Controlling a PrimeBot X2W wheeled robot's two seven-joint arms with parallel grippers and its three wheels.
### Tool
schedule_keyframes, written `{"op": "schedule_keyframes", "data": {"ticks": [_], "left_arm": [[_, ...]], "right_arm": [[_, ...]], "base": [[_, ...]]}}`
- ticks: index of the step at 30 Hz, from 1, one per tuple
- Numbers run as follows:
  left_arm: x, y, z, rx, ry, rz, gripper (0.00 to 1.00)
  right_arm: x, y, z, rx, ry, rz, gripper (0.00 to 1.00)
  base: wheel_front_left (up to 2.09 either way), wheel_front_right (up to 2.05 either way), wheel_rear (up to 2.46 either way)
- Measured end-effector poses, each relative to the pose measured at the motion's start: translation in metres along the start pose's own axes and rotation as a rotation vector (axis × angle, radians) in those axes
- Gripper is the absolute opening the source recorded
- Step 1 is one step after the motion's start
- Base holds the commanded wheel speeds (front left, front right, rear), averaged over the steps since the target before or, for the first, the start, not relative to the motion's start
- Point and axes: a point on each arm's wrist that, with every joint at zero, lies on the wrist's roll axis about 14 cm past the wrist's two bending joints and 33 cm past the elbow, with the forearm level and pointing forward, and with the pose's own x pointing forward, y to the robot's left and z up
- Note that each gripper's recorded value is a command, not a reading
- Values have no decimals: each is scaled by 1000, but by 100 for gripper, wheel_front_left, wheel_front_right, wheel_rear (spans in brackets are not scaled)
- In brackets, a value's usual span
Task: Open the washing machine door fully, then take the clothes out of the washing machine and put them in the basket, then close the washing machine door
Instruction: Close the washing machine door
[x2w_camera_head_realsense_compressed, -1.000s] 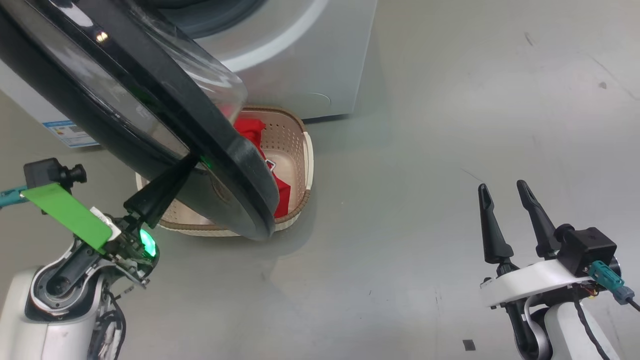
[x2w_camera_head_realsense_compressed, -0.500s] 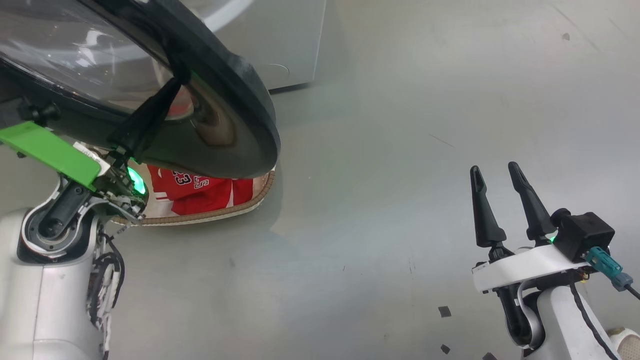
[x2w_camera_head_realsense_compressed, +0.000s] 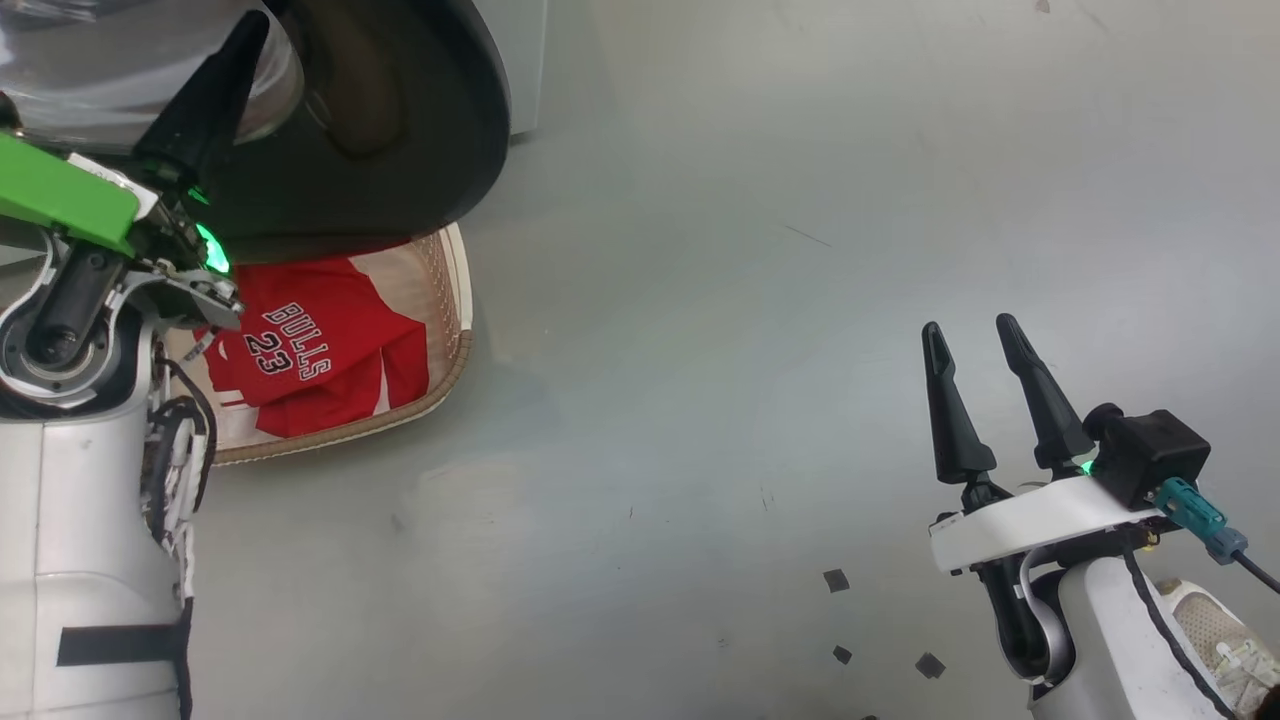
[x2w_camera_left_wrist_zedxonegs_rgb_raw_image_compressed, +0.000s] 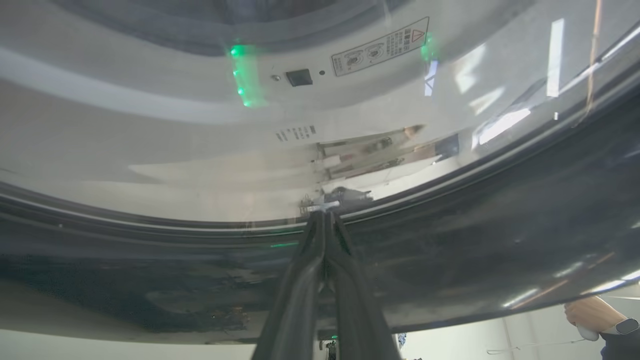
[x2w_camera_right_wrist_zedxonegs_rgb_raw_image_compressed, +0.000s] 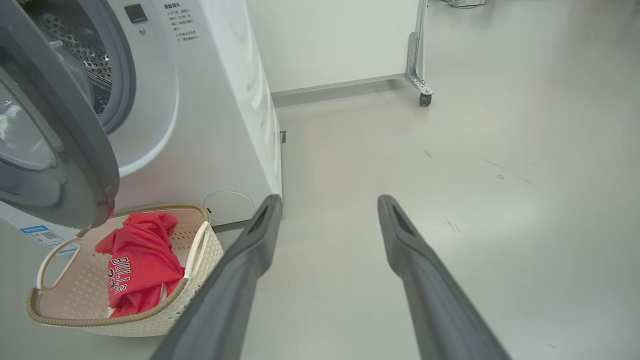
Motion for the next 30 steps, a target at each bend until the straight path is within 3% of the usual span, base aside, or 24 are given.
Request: {"op": "schedule_keyframes", "data": {"ticks": [21,30], "left_arm": [[50,-9,17,55,-114,-5,0],[49,-10,13,50,-100,-6,0]], "right_arm": [[-6,-19,-1,5,4,-62,100],[-1,-21,3,6,-10,-67,100]], "base": [[0,0,0],[0,0,0]]}}
